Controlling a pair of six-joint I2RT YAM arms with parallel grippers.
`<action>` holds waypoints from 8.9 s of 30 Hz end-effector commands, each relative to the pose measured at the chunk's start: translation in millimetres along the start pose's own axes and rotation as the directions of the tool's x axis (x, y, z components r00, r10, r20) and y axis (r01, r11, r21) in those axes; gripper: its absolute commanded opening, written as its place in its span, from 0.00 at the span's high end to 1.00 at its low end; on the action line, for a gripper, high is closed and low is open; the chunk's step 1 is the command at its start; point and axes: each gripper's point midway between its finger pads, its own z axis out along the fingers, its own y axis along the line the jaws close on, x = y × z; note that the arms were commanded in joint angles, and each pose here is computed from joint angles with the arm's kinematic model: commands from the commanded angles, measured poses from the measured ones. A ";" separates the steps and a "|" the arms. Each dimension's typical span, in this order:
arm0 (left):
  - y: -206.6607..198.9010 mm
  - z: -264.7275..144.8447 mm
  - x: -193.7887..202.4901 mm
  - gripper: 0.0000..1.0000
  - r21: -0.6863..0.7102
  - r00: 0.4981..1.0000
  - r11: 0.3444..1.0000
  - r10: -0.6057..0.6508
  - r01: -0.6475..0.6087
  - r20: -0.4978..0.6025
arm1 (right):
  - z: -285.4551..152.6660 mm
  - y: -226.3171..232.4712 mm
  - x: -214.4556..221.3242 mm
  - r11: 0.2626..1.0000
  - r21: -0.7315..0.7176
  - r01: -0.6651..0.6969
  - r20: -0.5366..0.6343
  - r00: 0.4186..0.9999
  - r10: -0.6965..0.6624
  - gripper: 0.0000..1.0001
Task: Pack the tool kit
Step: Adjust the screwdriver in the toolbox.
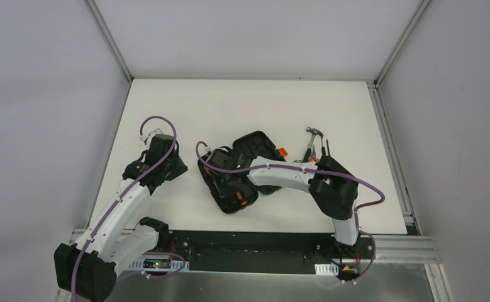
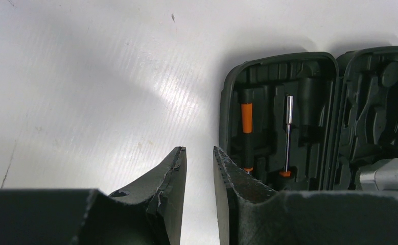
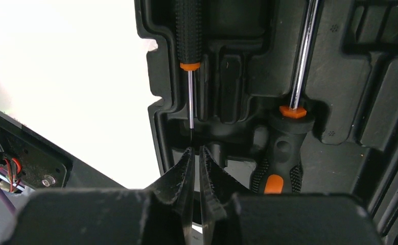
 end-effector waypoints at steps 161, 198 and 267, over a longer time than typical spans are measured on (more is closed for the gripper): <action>-53.6 101.1 27.4 0.73 0.010 0.968 0.995 -0.093 0.098 -0.233 | 69.3 -36.2 -36.5 0.931 0.008 -0.365 -0.118 0.924 0.364 1.00; -82.0 86.1 5.1 1.00 0.015 0.978 1.000 0.000 0.003 -0.208 | 68.0 -34.2 -34.0 0.931 -0.018 -0.364 -0.120 0.925 0.360 1.00; -47.1 87.6 33.6 1.00 -0.092 0.970 0.988 0.098 -0.121 -0.221 | 31.6 -5.5 -54.1 0.963 -0.110 -0.245 -0.048 0.969 0.242 0.75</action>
